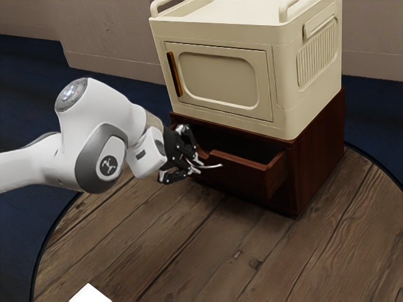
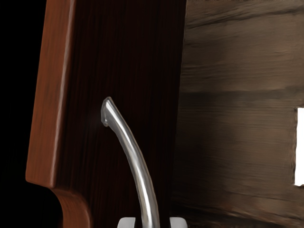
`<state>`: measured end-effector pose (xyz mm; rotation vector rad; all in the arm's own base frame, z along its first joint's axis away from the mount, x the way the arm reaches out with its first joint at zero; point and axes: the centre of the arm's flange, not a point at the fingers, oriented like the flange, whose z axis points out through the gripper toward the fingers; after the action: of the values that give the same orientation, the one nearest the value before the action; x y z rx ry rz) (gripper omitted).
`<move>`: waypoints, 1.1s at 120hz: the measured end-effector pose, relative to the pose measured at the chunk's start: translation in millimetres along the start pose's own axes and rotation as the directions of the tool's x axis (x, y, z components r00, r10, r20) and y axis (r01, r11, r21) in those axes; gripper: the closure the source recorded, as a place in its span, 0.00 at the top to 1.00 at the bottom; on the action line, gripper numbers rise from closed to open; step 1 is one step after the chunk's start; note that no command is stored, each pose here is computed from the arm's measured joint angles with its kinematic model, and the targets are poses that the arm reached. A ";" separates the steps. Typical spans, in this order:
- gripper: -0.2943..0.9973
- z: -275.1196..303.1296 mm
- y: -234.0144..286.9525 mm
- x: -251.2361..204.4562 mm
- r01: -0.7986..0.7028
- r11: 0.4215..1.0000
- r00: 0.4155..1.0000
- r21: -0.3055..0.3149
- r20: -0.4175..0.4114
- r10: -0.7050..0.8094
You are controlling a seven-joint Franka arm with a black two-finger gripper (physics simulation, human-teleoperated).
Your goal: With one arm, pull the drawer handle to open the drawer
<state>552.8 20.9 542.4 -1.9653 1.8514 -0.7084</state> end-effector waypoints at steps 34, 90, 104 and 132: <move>0.23 -16.3 15.5 -2.9 0.002 1.000 1.000 0.005 -0.003 -0.002; 0.24 -27.8 39.0 -4.4 -0.003 1.000 1.000 -0.004 -0.006 0.003; 0.24 -31.4 45.3 -4.6 -0.008 1.000 1.000 -0.005 -0.006 0.008; 0.24 -39.0 52.6 -7.0 -0.010 1.000 1.000 -0.001 -0.004 0.010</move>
<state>487.2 26.6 543.5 -1.9554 1.8629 -0.7094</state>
